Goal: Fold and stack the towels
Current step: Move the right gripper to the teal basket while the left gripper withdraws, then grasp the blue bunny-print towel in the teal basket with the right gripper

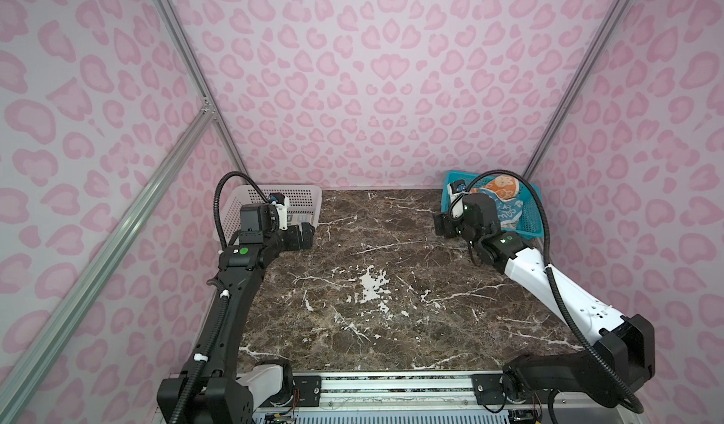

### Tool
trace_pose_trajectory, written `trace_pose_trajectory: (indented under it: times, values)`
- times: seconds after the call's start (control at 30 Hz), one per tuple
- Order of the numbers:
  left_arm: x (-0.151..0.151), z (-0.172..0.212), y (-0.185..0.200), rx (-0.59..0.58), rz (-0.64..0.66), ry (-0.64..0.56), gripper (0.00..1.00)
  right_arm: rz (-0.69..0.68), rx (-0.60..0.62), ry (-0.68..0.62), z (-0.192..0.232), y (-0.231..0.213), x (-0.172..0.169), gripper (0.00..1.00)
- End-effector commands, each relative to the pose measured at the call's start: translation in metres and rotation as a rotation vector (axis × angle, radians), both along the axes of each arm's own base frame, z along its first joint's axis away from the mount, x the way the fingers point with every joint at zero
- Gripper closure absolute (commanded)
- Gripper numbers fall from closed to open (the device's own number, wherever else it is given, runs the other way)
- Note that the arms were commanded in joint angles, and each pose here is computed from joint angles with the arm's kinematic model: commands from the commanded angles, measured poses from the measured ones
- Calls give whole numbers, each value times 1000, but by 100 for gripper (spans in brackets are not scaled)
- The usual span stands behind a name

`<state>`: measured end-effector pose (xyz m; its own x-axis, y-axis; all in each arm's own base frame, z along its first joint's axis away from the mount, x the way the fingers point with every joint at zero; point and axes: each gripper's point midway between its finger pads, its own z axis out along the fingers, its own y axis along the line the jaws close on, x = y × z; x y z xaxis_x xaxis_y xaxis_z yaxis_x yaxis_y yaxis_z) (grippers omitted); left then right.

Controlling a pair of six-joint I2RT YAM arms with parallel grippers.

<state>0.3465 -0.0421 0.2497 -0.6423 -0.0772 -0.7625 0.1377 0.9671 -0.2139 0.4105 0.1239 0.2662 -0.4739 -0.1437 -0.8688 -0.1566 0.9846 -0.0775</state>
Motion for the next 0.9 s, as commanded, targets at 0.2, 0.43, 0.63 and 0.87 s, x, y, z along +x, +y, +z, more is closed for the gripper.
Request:
trace_pose_trajectory:
  times: [0.2, 0.43, 0.63, 0.87]
  values:
    - [-30, 9, -38, -78, -103, -118, 1, -321, -37, 219, -40, -114, 26, 19]
    - [-52, -14, -58, -114, -143, -93, 1, -441, 28, 364, -90, -161, 49, 24]
    - [-59, -36, -81, -177, -165, -53, 1, -521, 35, 508, -132, -188, 73, 27]
    - [-56, -54, -109, -206, -209, -22, 0, -580, 61, 572, -165, -211, 95, 30]
